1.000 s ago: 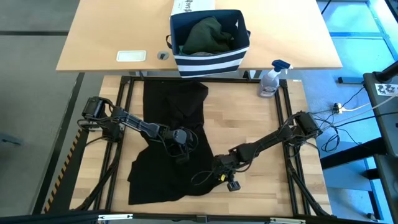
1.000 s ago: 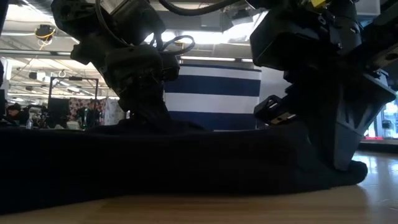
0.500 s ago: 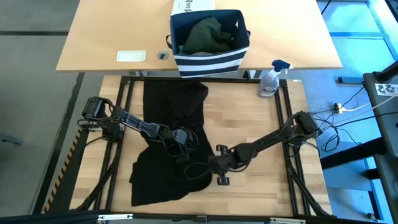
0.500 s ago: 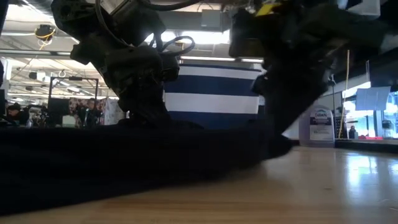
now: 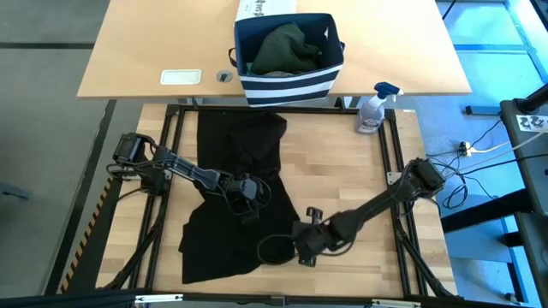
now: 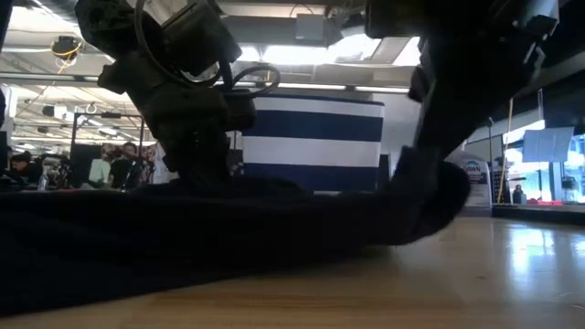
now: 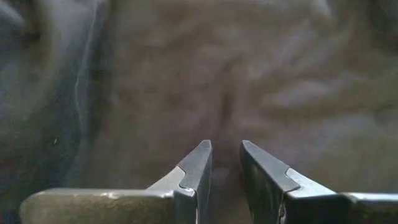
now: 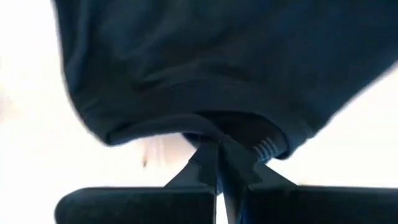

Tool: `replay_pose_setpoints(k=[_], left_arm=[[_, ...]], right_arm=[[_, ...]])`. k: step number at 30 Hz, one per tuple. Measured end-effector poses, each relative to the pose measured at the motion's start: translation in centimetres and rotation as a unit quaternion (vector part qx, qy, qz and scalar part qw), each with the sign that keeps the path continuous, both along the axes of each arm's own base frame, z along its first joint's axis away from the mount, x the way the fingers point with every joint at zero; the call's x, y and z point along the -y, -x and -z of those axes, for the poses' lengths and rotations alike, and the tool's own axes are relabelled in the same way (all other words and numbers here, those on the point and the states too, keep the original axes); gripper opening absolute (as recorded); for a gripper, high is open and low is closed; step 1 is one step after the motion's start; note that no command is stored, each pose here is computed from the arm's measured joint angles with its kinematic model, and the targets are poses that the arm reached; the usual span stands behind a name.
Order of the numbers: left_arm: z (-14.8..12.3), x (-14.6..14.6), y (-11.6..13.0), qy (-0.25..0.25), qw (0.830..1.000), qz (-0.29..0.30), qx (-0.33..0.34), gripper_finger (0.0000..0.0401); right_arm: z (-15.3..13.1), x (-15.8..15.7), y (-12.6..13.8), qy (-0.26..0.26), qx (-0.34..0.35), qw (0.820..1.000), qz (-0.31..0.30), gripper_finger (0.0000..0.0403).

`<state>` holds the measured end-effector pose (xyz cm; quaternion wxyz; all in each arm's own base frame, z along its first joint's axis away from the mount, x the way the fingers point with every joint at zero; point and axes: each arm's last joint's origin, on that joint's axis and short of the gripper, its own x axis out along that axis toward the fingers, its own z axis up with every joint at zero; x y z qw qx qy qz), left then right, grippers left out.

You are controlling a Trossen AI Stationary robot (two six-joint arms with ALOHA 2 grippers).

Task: Fold Laundry from Bin
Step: Fold the black shirt

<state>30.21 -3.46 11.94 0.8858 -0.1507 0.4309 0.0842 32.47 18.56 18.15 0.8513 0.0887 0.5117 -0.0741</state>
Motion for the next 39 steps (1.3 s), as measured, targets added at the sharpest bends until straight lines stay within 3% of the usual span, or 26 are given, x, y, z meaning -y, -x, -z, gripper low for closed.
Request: replay_pose_setpoints(k=[9,25,28,32,39], left_arm=[[0.0,0.0,0.1,0.000,1.000,0.001,-0.004,0.0080],[0.0,0.1,0.1,0.000,1.000,0.001,-0.004,0.0080],[0.0,0.1,0.1,0.000,1.000,0.001,-0.004,0.0080],[0.1,0.1,0.1,-0.001,1.000,0.001,-0.006,0.0080],[0.1,0.1,0.2,-0.001,1.000,0.001,-0.012,0.0080]], right_arm=[[0.1,-1.9,1.2,0.036,0.094,0.982,0.158,0.0001],[0.7,-0.3,4.3,0.104,0.050,0.942,0.314,0.0001],[0.9,0.2,3.8,0.100,0.047,0.940,0.322,0.0001],[1.4,-0.2,3.5,0.079,0.018,0.952,0.294,0.0016],[1.5,-2.4,4.8,0.048,-0.029,0.971,0.233,0.0111]])
